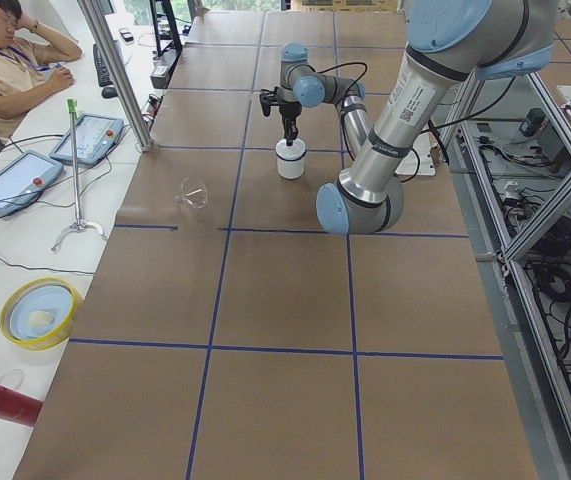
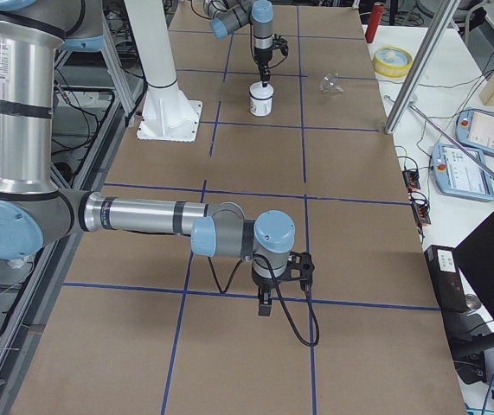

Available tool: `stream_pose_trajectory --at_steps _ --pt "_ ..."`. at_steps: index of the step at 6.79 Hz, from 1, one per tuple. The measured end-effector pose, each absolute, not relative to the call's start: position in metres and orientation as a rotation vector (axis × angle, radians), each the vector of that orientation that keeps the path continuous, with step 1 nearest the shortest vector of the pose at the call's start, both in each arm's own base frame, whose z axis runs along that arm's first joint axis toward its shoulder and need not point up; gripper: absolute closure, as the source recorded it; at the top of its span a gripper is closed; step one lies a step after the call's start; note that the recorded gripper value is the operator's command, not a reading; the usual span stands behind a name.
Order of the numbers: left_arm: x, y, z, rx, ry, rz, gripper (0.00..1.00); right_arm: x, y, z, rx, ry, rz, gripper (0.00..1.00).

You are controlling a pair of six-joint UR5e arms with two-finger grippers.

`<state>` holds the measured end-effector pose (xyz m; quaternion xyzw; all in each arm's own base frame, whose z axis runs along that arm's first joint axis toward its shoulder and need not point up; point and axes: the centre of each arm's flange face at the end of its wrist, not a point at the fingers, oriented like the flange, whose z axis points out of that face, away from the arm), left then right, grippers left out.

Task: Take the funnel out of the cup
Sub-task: 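Open the left gripper and raise it away from the lidded mug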

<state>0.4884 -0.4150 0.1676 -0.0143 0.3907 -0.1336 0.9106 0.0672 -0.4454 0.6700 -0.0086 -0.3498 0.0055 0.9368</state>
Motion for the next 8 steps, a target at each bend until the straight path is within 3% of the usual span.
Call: stream_pose_trajectory --at_steps 1,2,3,6,8 --pt "0.489 -0.415 0.168 -0.029 0.806 -0.276 0.80 0.067 -0.445 0.670 -0.018 -0.715 0.011 0.00" --pt "0.489 -0.416 0.169 -0.029 0.806 -0.275 0.31 0.067 -0.445 0.670 -0.018 -0.715 0.011 0.00" --pt "0.489 -0.416 0.169 -0.029 0.807 -0.275 0.00 0.067 -0.445 0.670 -0.018 -0.715 0.011 0.00" --pt "0.483 -0.414 0.165 -0.019 0.819 -0.270 0.00 0.067 -0.445 0.670 -0.018 -0.715 0.011 0.00" --pt "0.427 -0.423 0.177 0.082 0.835 -0.170 0.00 0.067 -0.445 0.670 -0.018 -0.715 0.011 0.00"
